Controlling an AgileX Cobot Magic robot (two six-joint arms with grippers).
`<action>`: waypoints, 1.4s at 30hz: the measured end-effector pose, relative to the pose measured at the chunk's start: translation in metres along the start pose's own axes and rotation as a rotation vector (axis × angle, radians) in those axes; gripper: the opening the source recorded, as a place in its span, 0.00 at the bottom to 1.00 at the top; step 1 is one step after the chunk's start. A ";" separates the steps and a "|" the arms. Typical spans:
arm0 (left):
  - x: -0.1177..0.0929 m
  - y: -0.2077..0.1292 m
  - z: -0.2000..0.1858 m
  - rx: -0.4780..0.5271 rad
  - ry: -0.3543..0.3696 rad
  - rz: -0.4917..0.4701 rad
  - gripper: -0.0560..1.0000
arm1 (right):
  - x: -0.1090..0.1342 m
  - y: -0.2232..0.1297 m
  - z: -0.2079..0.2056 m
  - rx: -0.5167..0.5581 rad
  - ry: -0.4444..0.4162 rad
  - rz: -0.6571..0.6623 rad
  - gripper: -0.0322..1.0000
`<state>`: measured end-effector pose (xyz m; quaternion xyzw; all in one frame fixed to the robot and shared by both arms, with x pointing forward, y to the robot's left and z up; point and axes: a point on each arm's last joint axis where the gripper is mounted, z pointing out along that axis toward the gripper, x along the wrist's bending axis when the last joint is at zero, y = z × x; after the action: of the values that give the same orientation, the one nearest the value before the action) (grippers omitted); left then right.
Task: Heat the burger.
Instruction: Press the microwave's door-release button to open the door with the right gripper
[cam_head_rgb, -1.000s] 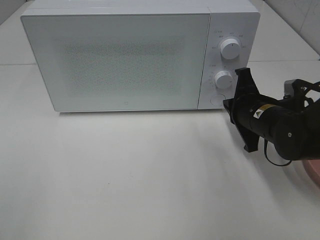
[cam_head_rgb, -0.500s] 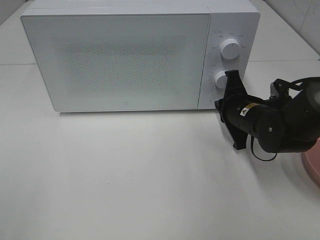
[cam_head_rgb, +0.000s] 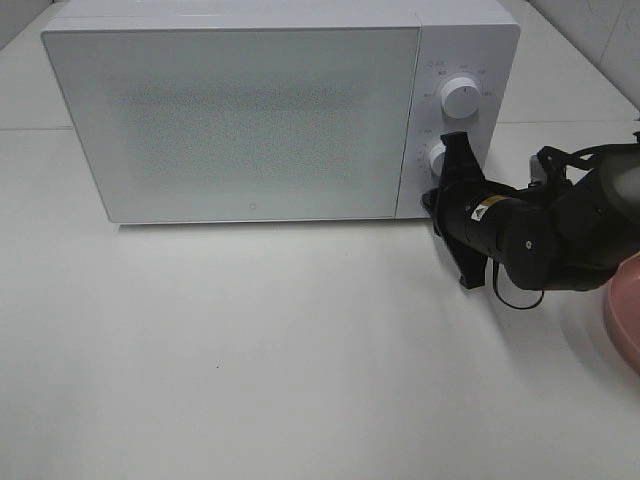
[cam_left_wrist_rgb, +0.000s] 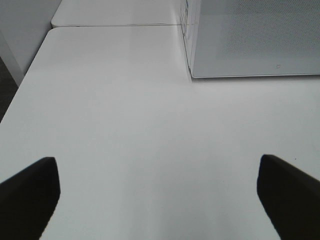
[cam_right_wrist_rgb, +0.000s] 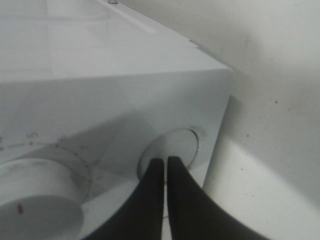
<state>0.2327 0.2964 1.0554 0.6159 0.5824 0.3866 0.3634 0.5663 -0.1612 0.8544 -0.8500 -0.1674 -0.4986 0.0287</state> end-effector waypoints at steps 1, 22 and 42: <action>0.000 0.000 0.000 0.000 0.000 0.000 1.00 | 0.000 0.001 0.000 -0.003 0.000 0.001 0.03; 0.000 0.000 0.000 0.000 0.000 0.000 1.00 | -0.003 0.007 0.002 -0.019 0.003 -0.001 0.03; 0.000 0.000 0.000 0.000 0.000 0.000 1.00 | -0.002 0.004 0.009 -0.004 0.007 -0.016 0.03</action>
<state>0.2327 0.2964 1.0554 0.6159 0.5824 0.3866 0.3634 0.5749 -0.1635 0.8488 -0.8470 -0.1730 -0.5021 0.0236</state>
